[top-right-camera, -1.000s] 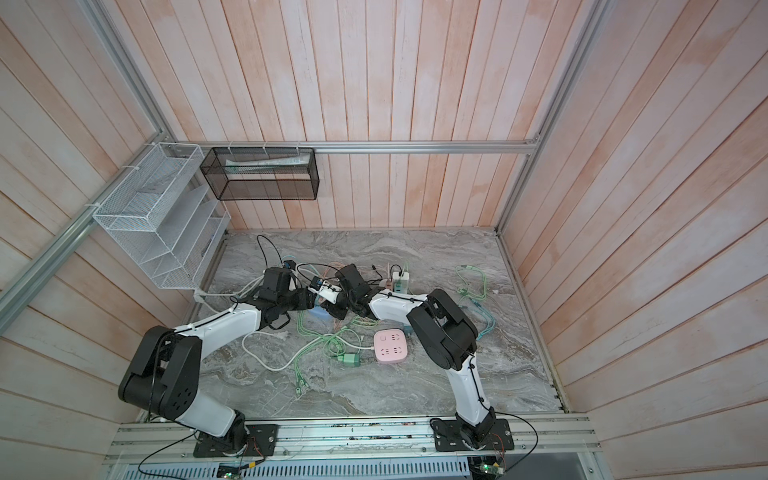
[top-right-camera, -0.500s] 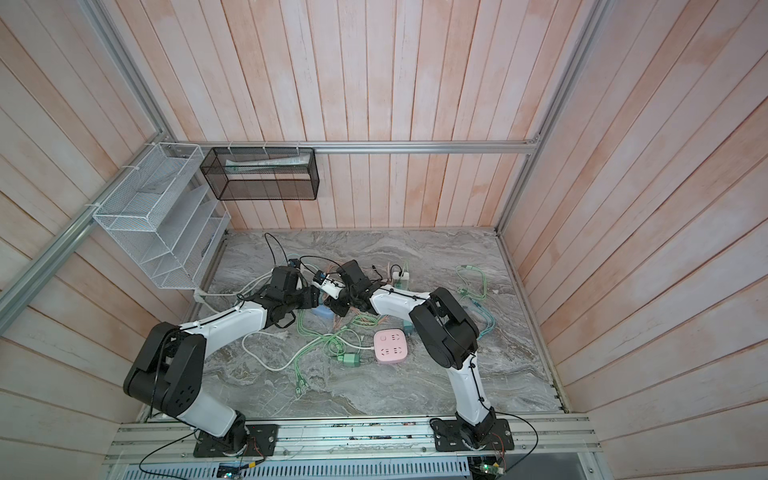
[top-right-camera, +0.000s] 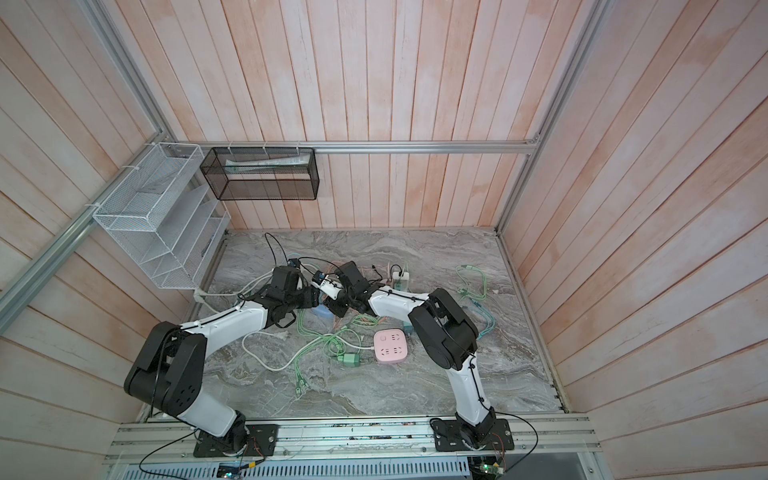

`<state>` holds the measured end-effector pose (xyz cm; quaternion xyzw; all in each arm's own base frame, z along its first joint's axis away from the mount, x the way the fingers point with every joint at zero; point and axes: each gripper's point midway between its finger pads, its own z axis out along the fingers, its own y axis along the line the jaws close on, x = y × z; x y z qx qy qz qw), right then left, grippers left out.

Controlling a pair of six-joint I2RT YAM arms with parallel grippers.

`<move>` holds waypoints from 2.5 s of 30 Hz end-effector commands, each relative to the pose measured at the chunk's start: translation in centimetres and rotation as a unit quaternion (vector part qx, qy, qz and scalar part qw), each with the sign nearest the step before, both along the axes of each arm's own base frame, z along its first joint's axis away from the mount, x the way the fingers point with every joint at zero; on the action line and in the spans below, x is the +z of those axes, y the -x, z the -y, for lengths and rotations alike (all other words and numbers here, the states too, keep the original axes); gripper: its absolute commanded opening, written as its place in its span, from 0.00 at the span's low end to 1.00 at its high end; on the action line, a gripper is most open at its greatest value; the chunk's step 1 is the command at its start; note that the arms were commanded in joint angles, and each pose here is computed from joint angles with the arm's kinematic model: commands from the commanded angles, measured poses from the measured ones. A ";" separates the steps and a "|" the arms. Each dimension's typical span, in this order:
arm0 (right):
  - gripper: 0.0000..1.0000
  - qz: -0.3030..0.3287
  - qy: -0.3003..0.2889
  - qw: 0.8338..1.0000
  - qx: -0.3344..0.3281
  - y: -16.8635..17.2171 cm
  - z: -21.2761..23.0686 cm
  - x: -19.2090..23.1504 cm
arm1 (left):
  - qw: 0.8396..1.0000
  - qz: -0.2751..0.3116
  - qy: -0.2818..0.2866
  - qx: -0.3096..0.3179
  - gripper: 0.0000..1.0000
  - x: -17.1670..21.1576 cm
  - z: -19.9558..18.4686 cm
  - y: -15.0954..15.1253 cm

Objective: Pull the plug off the socket

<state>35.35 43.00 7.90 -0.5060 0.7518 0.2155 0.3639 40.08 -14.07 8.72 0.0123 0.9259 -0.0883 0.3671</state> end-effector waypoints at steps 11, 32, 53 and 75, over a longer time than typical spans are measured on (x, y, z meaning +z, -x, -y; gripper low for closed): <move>0.00 0.004 -0.066 0.997 -0.026 -1.3 -0.2 4.7 | 0.993 -0.102 -0.057 0.008 0.80 -5.3 -2.0 3.5; 0.00 0.029 -0.047 0.998 -0.027 -1.2 -0.5 5.2 | 0.993 -0.104 -0.059 0.008 0.80 -5.5 -2.0 3.5; 0.00 0.009 -0.082 0.995 -0.059 -2.8 0.5 6.4 | 0.992 -0.107 -0.060 0.008 0.80 -5.6 -1.9 3.5; 0.00 0.009 -0.085 0.993 -0.077 -2.3 2.0 6.3 | 0.992 -0.108 -0.060 0.015 0.81 -5.7 -2.1 3.7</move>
